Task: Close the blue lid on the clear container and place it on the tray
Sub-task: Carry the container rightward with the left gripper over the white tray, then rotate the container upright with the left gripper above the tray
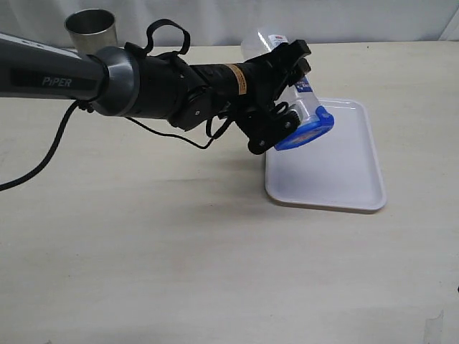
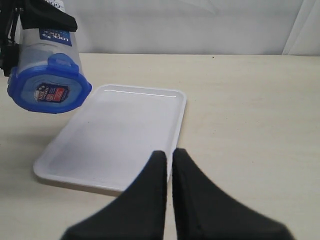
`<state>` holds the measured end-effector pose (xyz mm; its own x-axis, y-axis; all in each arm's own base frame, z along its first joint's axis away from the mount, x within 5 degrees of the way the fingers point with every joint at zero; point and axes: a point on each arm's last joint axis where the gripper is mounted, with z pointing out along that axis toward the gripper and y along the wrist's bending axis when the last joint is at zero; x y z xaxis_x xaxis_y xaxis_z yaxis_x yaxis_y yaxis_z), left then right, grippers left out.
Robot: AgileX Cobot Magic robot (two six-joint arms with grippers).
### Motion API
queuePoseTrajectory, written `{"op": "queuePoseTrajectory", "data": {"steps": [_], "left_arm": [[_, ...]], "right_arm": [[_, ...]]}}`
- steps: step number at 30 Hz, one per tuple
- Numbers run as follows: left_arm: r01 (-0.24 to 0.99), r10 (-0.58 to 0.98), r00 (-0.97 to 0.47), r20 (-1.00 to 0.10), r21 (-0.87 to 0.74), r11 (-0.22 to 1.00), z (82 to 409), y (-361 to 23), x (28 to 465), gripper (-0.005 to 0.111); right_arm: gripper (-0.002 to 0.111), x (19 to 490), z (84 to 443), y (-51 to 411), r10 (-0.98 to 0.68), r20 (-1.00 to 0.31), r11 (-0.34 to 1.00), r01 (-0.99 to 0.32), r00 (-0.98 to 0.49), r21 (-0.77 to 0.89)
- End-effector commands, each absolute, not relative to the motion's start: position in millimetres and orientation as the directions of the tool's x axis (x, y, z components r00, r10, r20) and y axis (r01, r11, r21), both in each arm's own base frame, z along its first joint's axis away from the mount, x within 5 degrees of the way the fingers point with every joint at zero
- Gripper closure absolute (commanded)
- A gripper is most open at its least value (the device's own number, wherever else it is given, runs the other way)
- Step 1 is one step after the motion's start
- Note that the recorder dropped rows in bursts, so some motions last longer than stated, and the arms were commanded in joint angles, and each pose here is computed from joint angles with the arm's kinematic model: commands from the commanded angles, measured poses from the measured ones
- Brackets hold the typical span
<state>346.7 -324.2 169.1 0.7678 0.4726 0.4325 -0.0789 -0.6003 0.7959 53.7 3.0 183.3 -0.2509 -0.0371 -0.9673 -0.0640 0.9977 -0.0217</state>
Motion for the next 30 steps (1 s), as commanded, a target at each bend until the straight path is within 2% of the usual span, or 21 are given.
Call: {"op": "queuePoseTrajectory", "data": {"steps": [1, 6, 8, 10, 13, 18, 20, 24, 27, 30], "left_arm": [[0.038, 0.609, 0.746, 0.271, 0.895, -0.445, 184, -326, 348, 0.107], [0.229, 0.703, 0.710, 0.031, 0.934, -0.273, 184, -326, 348, 0.107], [0.328, 0.735, 0.670, -0.107, 0.931, -0.163, 185, -327, 349, 0.107], [0.455, 0.750, 0.588, -0.303, 0.890, 0.002, 186, -327, 349, 0.107], [0.596, 0.704, 0.438, -0.560, 0.766, 0.239, 188, -328, 349, 0.107], [0.708, 0.499, 0.186, -0.846, 0.468, 0.529, 193, -329, 350, 0.107], [0.725, 0.394, 0.091, -0.915, 0.332, 0.603, 190, -331, 351, 0.107], [0.737, 0.226, -0.008, -0.974, 0.147, 0.659, 180, -335, 353, 0.107], [0.760, 0.090, -0.086, -0.992, -0.007, 0.649, 167, -340, 352, 0.107], [0.803, -0.037, -0.105, -0.994, -0.106, 0.586, 156, -347, 348, 0.107]], "right_arm": [[0.104, 53, 182, 3, -0.031, -0.967, 0.998, -0.056, -0.253, -0.018], [0.104, 53, 182, 3, -0.031, -0.967, 0.998, -0.056, -0.253, -0.018], [0.104, 53, 182, 3, -0.031, -0.967, 0.998, -0.056, -0.253, -0.018], [0.104, 53, 182, 3, -0.031, -0.967, 0.998, -0.056, -0.253, -0.018], [0.104, 53, 182, 3, -0.031, -0.967, 0.998, -0.056, -0.253, -0.018], [0.104, 53, 182, 3, -0.031, -0.967, 0.998, -0.056, -0.253, -0.018], [0.104, 53, 182, 3, -0.031, -0.967, 0.998, -0.056, -0.253, -0.018], [0.104, 53, 182, 3, -0.031, -0.967, 0.998, -0.056, -0.253, -0.018], [0.104, 53, 182, 3, -0.031, -0.967, 0.998, -0.056, -0.253, -0.018], [0.104, 53, 182, 3, -0.031, -0.967, 0.998, -0.056, -0.253, -0.018]]}}
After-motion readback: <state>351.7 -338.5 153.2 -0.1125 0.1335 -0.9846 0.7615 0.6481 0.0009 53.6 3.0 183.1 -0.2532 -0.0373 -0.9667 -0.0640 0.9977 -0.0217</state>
